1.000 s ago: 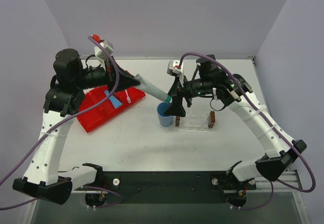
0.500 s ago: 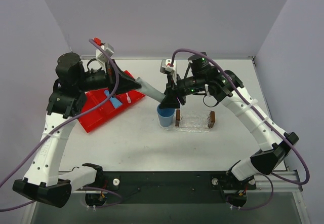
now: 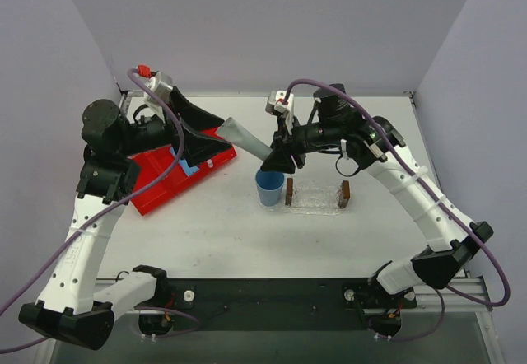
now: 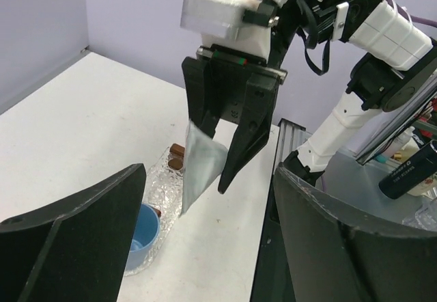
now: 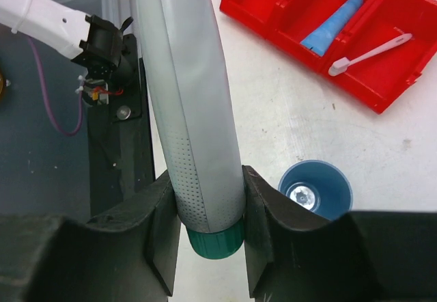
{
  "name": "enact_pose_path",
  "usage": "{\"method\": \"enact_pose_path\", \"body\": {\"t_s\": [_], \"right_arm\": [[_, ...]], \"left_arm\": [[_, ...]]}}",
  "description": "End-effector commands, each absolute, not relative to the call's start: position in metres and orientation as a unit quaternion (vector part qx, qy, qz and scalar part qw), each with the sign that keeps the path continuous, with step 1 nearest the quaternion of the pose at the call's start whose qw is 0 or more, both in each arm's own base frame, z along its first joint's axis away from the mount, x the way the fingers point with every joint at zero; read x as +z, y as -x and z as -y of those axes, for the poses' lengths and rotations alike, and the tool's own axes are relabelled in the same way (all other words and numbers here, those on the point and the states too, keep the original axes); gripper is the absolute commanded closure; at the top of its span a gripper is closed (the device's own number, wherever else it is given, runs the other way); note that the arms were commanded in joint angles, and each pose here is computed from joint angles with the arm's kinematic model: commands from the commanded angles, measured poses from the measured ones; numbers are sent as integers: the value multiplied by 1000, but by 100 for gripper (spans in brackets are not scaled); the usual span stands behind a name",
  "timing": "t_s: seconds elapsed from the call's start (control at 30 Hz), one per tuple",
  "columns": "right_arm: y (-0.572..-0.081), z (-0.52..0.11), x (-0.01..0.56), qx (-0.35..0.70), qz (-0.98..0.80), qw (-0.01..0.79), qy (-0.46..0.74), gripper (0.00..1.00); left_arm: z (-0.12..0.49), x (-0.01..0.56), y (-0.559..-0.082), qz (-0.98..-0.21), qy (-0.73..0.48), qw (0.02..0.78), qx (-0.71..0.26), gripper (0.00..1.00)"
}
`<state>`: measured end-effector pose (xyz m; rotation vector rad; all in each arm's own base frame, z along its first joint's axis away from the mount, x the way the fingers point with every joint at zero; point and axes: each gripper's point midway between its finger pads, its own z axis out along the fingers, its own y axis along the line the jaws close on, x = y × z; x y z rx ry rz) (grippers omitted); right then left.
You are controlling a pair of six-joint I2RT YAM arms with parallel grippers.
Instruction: Prepare toiletry sets of a toothbrush and toothpaste on the tray
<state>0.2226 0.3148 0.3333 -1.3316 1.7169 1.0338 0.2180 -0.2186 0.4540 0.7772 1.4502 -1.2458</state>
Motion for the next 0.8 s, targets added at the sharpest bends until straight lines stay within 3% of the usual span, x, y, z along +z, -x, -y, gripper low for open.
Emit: {"method": "enact_pose_path", "body": {"t_s": [0.0,0.47,0.77], "right_arm": [[-222,-312,387,405,-626,445,496,100],[-225,-329,448,472,-605,472,434,100],[-233,-342,443,492,-611,455,422,100]], "left_arm": [[217,487,-213,-537,-315,574,-533,13],[246,482,-238,-496,-262,555,-614,10],[260,490,-232,-467,-266,541,-647,9]]}}
